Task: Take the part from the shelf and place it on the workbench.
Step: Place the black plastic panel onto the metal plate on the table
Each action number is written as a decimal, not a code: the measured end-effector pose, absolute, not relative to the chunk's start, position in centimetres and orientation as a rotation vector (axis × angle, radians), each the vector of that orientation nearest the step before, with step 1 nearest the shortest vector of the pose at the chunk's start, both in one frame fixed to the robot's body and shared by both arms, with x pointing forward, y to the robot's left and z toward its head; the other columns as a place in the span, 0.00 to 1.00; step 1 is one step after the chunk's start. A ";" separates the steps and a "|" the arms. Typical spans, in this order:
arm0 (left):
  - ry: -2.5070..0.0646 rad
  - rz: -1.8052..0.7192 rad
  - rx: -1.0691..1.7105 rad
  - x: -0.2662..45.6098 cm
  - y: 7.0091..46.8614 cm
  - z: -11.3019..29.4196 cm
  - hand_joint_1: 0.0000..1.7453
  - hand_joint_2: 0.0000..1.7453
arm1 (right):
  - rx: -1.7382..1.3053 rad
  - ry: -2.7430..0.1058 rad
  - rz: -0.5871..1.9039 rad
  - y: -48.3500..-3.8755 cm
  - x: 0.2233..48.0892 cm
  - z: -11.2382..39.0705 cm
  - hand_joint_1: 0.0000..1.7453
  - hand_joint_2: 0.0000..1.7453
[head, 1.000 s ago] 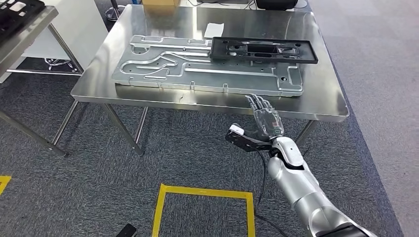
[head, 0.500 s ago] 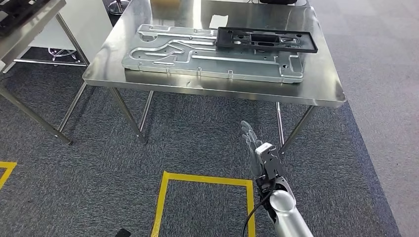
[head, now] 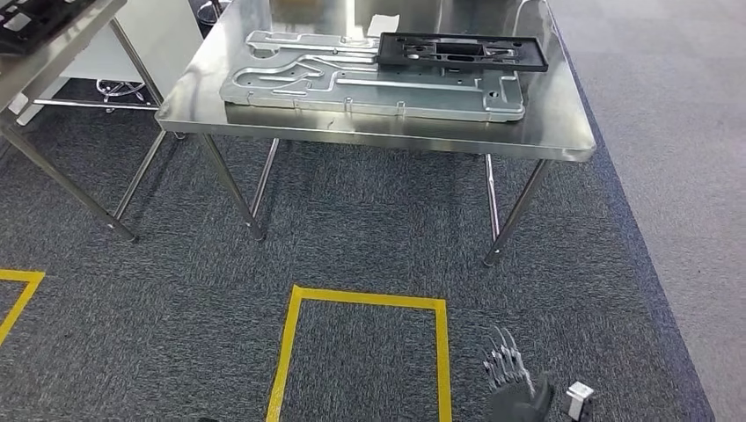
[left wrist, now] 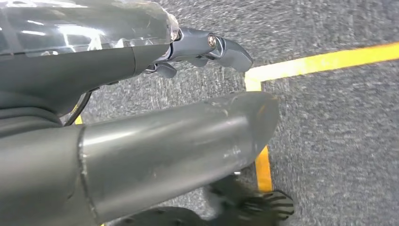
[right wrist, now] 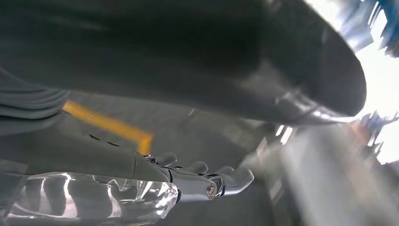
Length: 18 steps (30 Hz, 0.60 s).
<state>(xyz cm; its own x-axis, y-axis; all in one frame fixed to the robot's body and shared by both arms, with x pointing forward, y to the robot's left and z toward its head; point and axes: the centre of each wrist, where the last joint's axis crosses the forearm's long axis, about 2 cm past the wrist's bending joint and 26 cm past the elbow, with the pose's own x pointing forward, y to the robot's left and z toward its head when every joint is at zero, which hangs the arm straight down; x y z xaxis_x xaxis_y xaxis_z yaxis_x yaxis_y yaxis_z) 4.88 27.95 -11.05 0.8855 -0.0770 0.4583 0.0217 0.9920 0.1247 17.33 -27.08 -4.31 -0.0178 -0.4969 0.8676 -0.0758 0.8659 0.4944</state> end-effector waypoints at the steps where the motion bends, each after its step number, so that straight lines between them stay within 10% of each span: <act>1: -0.480 -0.036 0.122 4.9 27.8 -11.0 0.00 0.00 | 0.375 -1.510 -0.399 -28.1 15.9 -5.5 0.00 0.00; 18: -0.471 0.052 0.141 3.7 26.7 -11.1 0.00 0.00 | -0.302 -0.430 -0.605 -30.4 3.6 -11.1 0.00 0.00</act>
<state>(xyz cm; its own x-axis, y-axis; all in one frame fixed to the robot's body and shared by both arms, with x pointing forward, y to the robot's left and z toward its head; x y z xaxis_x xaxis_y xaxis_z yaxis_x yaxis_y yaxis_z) 3.72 26.74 -11.12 0.8900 0.0175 0.4557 -0.0827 0.9889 0.1234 3.63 -30.44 -11.10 0.7387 -0.4813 0.4719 0.6041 0.7832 -0.1470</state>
